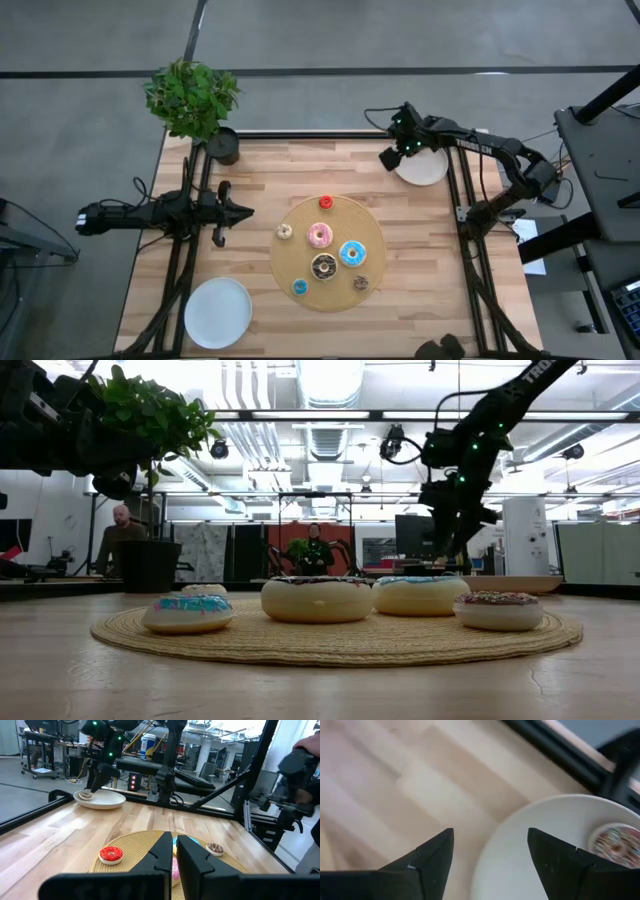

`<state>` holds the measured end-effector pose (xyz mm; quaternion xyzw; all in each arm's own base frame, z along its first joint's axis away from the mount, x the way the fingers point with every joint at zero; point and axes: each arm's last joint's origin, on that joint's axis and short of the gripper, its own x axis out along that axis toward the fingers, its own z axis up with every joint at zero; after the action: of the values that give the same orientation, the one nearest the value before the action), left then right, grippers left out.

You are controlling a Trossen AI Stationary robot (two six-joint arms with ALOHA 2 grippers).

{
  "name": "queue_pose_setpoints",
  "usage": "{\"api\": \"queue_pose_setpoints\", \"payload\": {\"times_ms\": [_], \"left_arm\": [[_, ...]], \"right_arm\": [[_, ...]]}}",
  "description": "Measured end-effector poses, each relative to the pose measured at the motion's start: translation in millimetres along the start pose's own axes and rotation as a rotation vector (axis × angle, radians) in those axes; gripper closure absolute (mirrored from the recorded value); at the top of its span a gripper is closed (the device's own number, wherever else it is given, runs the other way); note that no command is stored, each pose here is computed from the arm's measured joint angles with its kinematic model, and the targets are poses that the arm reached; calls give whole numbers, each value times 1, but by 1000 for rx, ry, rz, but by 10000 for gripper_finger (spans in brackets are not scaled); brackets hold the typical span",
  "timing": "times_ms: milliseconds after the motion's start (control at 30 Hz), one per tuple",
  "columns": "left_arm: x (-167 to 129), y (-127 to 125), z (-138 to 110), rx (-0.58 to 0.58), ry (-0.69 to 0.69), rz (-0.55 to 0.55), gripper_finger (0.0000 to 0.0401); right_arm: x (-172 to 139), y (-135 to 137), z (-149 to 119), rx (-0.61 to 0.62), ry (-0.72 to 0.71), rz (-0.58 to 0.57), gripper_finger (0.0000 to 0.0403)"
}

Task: Pick & Place donuts
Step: Put the small brown donut on the gray plate

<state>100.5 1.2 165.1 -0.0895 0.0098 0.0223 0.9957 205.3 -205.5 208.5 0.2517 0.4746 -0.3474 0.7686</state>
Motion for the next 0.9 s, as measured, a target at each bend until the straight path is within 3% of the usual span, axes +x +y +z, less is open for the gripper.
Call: {"api": "queue_pose_setpoints", "payload": {"times_ms": [533,900], "left_arm": [[0,0,0,0,0,0,401],[0,0,0,0,0,0,401]], "right_arm": [[-18,65,-13,-357,-51,109,157],[-47,114,-35,-571,-135,216,147]]}}
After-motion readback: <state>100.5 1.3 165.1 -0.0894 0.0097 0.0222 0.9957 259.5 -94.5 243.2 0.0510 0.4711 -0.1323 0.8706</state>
